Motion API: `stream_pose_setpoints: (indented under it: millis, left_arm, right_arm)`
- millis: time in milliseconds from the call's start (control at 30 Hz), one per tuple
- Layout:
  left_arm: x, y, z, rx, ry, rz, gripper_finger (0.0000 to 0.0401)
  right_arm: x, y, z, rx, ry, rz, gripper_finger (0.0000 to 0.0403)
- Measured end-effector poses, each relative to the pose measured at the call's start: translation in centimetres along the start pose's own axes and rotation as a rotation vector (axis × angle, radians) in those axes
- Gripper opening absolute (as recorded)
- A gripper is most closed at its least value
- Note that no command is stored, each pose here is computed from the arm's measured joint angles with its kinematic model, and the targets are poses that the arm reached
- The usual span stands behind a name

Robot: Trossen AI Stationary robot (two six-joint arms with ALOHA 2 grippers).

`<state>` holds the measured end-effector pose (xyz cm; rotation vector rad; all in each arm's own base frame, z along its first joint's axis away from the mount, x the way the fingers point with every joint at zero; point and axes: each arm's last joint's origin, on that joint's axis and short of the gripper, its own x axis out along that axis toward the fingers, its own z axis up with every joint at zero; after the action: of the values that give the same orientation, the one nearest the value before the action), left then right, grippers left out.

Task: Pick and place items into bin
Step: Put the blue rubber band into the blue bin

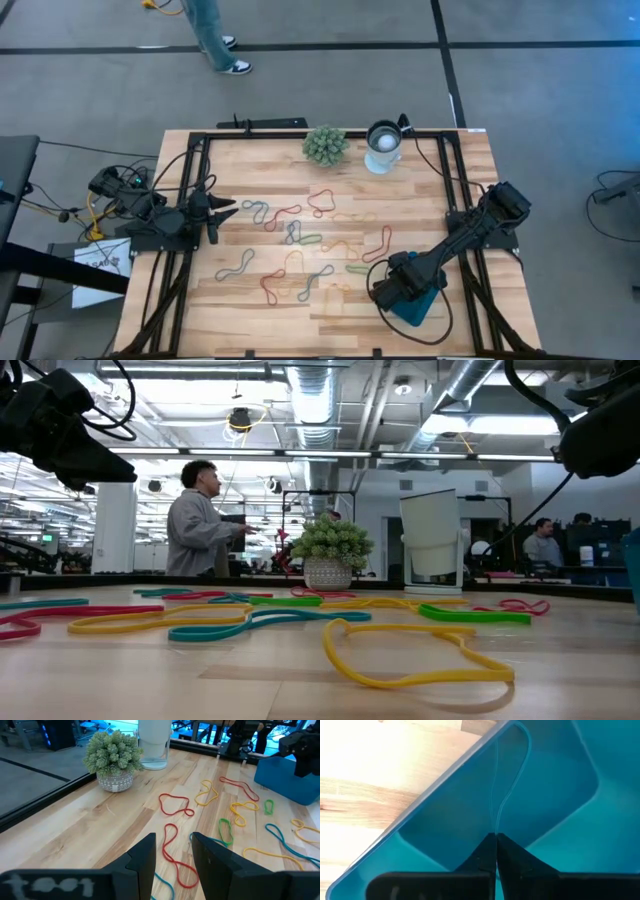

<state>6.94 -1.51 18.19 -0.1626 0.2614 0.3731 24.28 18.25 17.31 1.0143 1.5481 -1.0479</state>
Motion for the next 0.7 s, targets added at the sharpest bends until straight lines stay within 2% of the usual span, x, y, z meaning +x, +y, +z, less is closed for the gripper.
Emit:
stream_pose_setpoints:
  millis: [400, 700]
  left_arm:
    - [0.0, 0.0, 0.0, 0.0, 0.0, 0.0, 0.0116]
    - [0.0, 0.0, 0.0, 0.0, 0.0, 0.0, 0.0116]
  right_arm:
    - [-0.01, 0.24, -0.13, -0.005, 0.023, 0.021, 0.0043]
    - [-0.02, 0.48, -0.25, -0.018, 0.031, 0.047, 0.0047]
